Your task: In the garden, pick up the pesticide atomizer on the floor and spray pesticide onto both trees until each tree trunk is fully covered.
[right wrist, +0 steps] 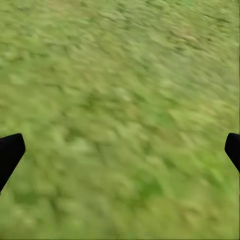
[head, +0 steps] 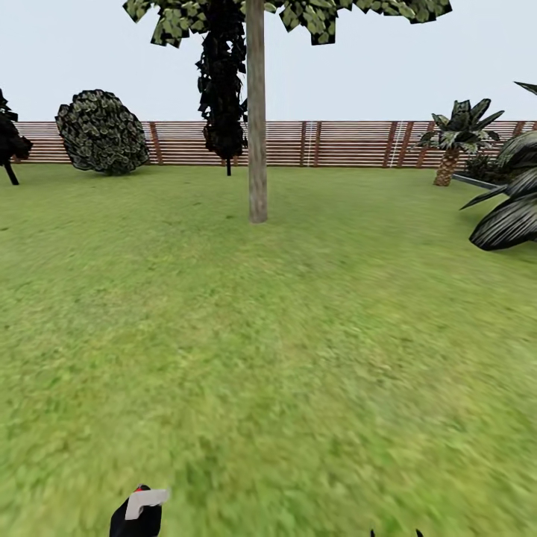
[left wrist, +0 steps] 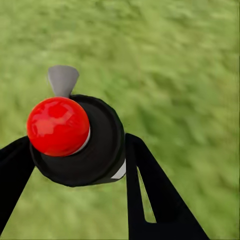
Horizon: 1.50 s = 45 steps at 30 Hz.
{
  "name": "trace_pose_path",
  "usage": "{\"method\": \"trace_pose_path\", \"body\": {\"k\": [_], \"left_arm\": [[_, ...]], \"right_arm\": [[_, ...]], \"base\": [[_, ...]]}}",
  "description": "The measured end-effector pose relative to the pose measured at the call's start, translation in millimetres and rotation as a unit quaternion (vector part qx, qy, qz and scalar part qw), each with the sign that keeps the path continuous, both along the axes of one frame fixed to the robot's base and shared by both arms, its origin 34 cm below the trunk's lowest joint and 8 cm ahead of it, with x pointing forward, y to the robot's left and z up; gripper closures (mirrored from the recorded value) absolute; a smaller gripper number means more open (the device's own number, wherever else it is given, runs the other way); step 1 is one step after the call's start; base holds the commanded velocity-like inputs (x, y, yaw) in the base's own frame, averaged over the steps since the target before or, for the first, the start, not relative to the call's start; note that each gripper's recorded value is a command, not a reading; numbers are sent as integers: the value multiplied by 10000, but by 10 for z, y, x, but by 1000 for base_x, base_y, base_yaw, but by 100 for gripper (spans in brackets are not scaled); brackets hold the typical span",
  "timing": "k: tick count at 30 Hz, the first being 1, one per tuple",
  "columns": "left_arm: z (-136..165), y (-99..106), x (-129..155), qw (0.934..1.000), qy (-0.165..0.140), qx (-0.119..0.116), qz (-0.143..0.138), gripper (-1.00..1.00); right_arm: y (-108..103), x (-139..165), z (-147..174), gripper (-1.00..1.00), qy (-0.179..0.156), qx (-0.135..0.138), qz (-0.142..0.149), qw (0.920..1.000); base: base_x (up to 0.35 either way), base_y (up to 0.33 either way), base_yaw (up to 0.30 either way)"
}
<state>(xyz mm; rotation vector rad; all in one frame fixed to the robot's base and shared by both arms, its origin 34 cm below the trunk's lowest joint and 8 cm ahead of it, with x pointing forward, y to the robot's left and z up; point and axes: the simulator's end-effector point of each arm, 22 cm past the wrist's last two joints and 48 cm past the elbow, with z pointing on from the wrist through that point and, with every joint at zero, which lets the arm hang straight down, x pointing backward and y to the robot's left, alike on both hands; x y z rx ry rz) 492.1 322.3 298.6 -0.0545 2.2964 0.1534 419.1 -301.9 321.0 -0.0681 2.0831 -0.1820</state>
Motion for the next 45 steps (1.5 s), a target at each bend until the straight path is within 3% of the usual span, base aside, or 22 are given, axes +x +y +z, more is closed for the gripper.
{"method": "trace_pose_path", "body": {"k": [45], "left_arm": [[-1, 0, -1, 10000, 3, 0, 0, 100]], "right_arm": [[1, 0, 0, -100, 0, 1, -2, 10000]], "base": [[344, 0, 0]]}}
